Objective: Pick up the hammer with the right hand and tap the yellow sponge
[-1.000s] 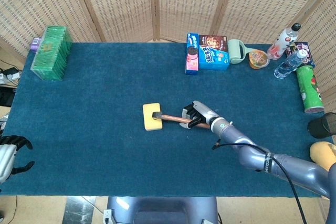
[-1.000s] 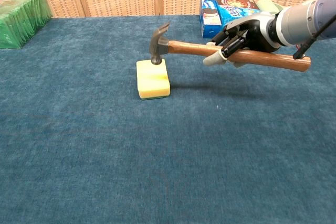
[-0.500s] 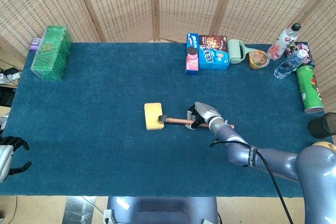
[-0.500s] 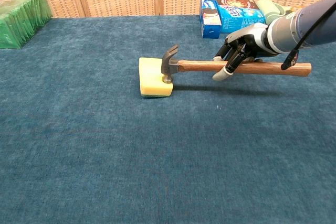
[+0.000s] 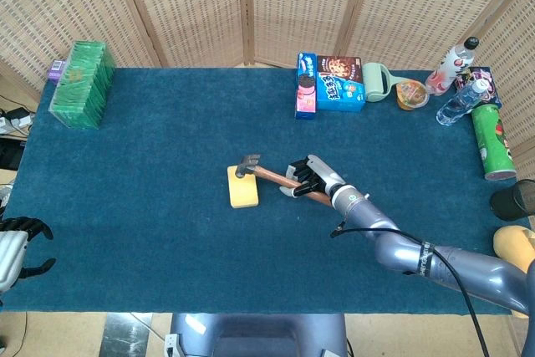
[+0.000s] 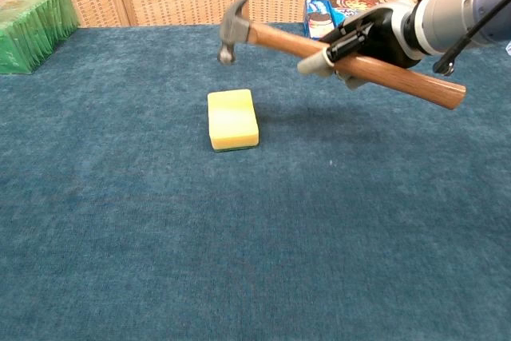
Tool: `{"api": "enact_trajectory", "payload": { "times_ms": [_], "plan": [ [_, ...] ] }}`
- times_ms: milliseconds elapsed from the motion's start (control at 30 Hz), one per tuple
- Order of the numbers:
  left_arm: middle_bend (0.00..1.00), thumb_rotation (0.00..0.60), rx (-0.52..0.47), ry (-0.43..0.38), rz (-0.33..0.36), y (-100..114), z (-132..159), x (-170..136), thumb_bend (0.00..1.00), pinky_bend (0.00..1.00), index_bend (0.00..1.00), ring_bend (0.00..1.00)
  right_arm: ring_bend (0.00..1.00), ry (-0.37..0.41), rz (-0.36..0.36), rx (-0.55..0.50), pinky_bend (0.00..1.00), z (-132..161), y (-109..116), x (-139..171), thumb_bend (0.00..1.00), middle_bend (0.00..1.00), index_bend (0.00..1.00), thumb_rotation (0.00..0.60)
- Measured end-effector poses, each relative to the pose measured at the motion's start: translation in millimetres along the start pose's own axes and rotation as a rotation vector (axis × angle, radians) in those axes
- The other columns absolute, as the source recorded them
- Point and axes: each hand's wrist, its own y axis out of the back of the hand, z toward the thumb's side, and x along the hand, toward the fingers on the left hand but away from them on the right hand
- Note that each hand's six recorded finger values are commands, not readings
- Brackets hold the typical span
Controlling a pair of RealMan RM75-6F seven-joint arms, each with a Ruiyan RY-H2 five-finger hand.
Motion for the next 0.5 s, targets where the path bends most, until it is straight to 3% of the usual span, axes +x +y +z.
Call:
{"api": "enact_trajectory", "payload": {
  "times_ms": [100,233,400,500],
  "plan": [
    [0.38,0.600,0.001,-0.003,0.000,0.6,1.6,-0.7,0.21,0.21,0.46,0.26,1.00,0.029,0.026,-0.033,1.00,-2.6,0.7,5.0,0.49,1.00,0.96,0.600],
    [0.38,0.600,0.002,-0.004,0.001,1.2,2.8,-2.3,0.21,0.21,0.47,0.26,1.00,0.053,0.029,0.000,1.00,-14.3,5.4,11.2,0.48,1.00,0.96,0.600],
    [0.38,0.600,0.004,-0.008,-0.002,0.7,4.6,-2.4,0.21,0.21,0.47,0.26,1.00,0.076,-0.007,0.063,1.00,-27.9,15.3,16.6,0.49,1.00,0.96,0.600],
    [0.38,0.600,0.005,-0.016,-0.004,0.4,7.2,-1.7,0.21,0.21,0.47,0.26,1.00,0.086,-0.065,0.125,1.00,-39.5,29.9,21.4,0.48,1.00,0.96,0.600]
  ]
}}
